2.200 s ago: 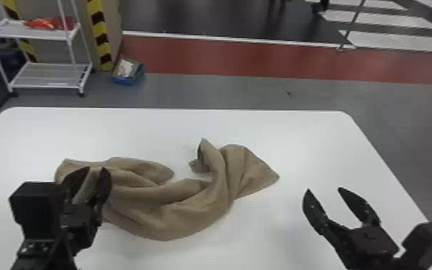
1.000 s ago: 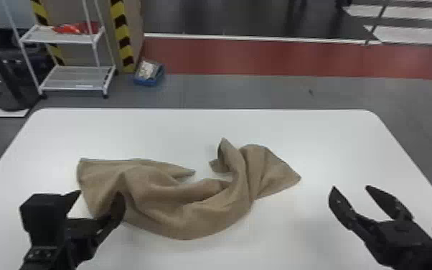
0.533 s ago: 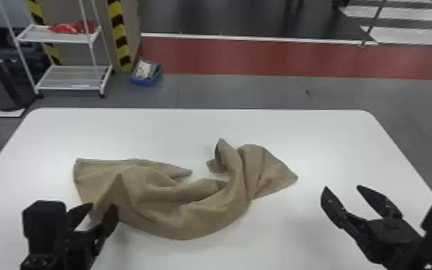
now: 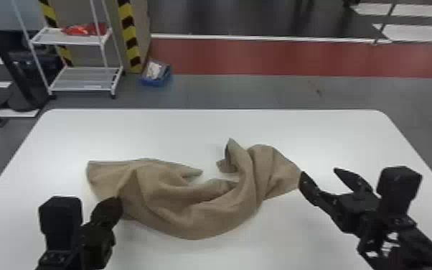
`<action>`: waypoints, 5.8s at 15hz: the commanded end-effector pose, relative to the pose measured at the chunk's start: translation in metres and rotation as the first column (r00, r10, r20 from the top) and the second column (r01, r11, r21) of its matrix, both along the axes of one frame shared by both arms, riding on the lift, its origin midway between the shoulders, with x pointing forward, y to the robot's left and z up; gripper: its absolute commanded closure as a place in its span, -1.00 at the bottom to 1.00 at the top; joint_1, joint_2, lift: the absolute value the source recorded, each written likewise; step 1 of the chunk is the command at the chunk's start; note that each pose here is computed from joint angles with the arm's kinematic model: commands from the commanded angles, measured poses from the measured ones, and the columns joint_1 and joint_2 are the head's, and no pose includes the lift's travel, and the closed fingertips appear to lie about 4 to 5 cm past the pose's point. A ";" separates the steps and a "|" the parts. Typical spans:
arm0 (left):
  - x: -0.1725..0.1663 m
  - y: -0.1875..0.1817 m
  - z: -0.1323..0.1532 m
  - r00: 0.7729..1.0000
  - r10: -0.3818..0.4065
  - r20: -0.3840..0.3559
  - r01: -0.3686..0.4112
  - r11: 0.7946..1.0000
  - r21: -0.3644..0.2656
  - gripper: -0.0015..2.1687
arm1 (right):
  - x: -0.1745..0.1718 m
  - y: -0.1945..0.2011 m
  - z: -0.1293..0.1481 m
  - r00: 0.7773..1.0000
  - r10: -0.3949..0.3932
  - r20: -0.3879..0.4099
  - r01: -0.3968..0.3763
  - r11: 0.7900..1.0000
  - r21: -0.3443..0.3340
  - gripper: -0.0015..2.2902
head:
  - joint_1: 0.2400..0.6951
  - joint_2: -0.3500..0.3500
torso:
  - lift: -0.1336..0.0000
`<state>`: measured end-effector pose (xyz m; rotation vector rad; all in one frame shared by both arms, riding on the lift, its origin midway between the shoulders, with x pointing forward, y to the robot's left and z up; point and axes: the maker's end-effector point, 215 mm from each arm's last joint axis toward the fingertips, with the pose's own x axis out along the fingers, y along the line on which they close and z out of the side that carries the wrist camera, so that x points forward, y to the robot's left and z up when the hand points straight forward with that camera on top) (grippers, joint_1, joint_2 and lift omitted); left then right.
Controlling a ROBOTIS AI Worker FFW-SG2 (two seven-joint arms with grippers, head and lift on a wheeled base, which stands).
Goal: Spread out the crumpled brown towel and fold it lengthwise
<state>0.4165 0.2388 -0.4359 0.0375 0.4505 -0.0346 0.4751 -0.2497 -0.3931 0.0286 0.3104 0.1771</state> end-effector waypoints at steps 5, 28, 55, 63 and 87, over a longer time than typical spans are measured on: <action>-0.001 0.005 0.006 1.000 0.007 0.009 -0.007 1.000 0.005 0.56 | 0.024 0.024 -0.038 0.993 0.037 -0.109 -0.045 0.997 -0.069 -0.70 | 1.00 0.04 | -0.87; 0.007 0.000 0.055 0.999 -0.005 0.052 0.005 1.000 0.001 0.56 | 0.042 0.022 0.003 0.988 0.133 -0.077 -0.135 0.991 -0.013 0.29 | 1.00 0.09 | -0.87; 0.148 -0.041 0.181 0.927 -0.006 0.374 0.017 1.000 -0.025 0.56 | 0.119 -0.067 0.153 0.963 0.104 0.248 -0.145 0.977 0.154 0.29 | 0.12 -0.20 | -0.87; -0.016 -0.059 0.034 0.996 -0.068 0.059 0.061 0.993 0.105 0.56 | -0.046 -0.131 0.022 0.997 0.078 -0.027 -0.075 0.993 0.087 0.29 | 1.00 -0.55 | -0.87; -0.020 -0.018 0.072 0.993 0.024 0.119 -0.051 0.972 0.231 -0.88 | -0.111 -0.072 -0.021 0.966 0.195 -0.170 -0.212 0.974 -0.085 -0.77 | 1.00 -0.43 | -0.87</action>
